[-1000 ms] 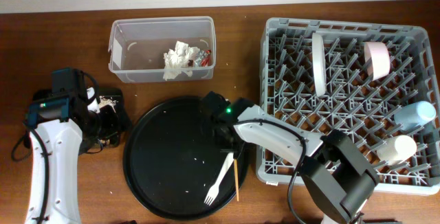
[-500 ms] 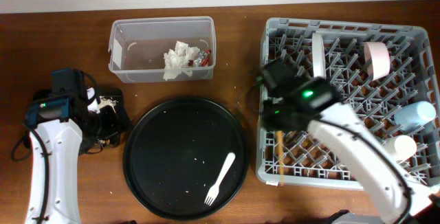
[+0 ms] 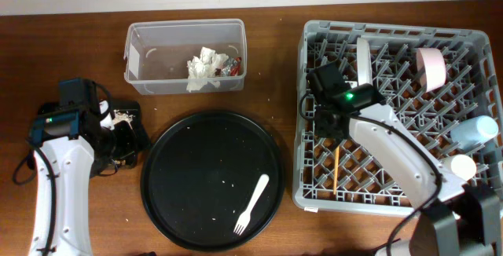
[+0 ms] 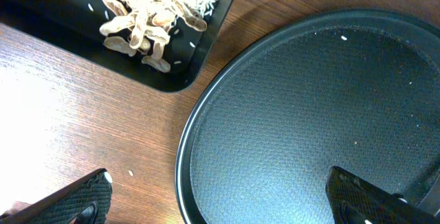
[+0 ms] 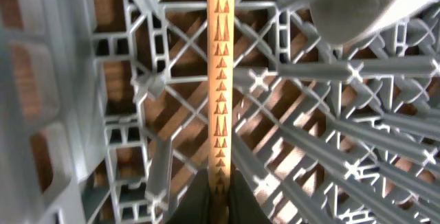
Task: Sort waste into correct bins and load items into the dishwasher rack
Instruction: 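Insert the chopstick upright into the rack and release, then grasp the white plastic fork with the right gripper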
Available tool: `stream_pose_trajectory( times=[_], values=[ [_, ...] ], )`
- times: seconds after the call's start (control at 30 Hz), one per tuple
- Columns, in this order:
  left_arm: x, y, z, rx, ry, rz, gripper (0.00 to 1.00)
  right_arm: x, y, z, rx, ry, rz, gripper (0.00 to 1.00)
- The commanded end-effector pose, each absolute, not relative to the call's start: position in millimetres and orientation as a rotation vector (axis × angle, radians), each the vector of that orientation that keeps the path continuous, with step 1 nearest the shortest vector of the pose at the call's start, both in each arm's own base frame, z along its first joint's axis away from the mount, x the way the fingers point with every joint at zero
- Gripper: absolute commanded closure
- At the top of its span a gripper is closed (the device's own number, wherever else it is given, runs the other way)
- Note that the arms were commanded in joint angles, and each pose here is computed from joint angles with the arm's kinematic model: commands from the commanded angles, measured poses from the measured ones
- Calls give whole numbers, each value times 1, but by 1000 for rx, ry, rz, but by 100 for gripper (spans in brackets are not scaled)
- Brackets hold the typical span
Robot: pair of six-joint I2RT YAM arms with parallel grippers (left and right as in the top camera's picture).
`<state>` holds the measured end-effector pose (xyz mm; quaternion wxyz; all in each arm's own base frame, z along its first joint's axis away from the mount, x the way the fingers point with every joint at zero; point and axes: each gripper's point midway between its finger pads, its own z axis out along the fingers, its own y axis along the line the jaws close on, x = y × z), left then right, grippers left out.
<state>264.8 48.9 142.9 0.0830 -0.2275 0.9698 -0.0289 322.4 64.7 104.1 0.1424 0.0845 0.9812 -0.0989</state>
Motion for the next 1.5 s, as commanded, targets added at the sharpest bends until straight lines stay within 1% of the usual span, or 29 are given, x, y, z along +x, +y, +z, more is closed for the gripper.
stream_pose_trajectory(
  times=[0.0, 0.07, 0.13, 0.17, 0.2, 0.23, 0.3, 0.37, 0.47, 0.5, 0.53, 0.57, 0.63, 0.67, 0.7, 0.77, 0.87, 0.97, 1.0, 1.13, 1.23, 1.33, 1.37, 1.4, 1.43, 1.47],
  values=[
    [264, 47, 147, -670, 2885, -98, 1, 333, 56, 96, 252, 2803, -355, 91],
    [264, 47, 147, -670, 2886, -97, 1, 338, 58, 88, 228, 2807, -360, 90],
    [264, 47, 147, -670, 2886, -98, 1, 341, 59, 82, 228, 2812, -364, 80],
    [264, 47, 147, -670, 2886, -98, 1, 341, 59, 81, 227, 2812, -364, 69],
    [264, 47, 147, -670, 2886, -98, 1, 342, 59, 81, 226, 2811, -363, 53],
    [264, 47, 147, -669, 2886, -98, 1, 341, 59, 81, 201, 2816, -367, 50],
    [264, 47, 147, -670, 2888, -98, 1, 339, 59, 87, 193, 2827, -372, 48],
    [264, 47, 147, -670, 2887, -97, 1, 340, 66, 122, 188, 2821, -319, 47],
    [264, 47, 147, -669, 2885, -98, 1, 332, 116, 172, 112, 2834, 21, 47],
    [264, 47, 147, -670, 2885, -97, 1, 317, 153, 181, 14, 2864, 217, 46],
    [265, 47, 147, -669, 2885, -98, 1, 305, 174, 181, -9, 2896, 313, 45],
    [264, 47, 147, -669, 2885, -98, 1, 283, 200, 174, 4, 2962, 404, 43],
    [264, 47, 147, -670, 2885, -97, 1, 251, 224, 157, 58, 3043, 404, 41],
    [264, 47, 147, -670, 2885, -97, 1, 230, 239, 145, 58, 3080, 393, 37],
    [264, 47, 147, -670, 2885, -97, 1, 218, 248, 138, 48, 3096, 389, 34],
    [265, 47, 147, -670, 2884, -97, 1, 196, 269, 122, 26, 3105, 397, 34],
    [264, 47, 147, -669, 2886, -98, 1, 176, 272, 89, 127, 3102, 325, 34],
    [264, 47, 147, -670, 2886, -98, 1, 171, 267, 63, 153, 3104, 315, 34],
    [264, 47, 147, -669, 2886, -98, 1, 168, 263, 53, 202, 3119, 295, 34],
    [264, 47, 147, -670, 2886, -98, 1, 161, 258, 22, 215, 3185, 186, 36],
    [264, 47, 147, -670, 2886, -98, 1, 157, 265, 5, 213, 3231, 191, 36],
    [264, 47, 147, -670, 2885, -98, 1, 157, 270, -1, 198, 3227, 195, 37],
    [264, 47, 147, -670, 2885, -98, 1, 157, 269, -3, 199, 3229, 186, 40],
    [264, 47, 147, -669, 2885, -98, 1, 157, 267, -8, 201, 3234, 158, 46],
    [264, 47, 147, -670, 2885, -98, 1, 156, 265, -12, 204, 3239, 134, 47],
    [264, 47, 147, -670, 2885, -98, 1, 155, 263, -18, 206, 3251, 108, 50]
  ],
)
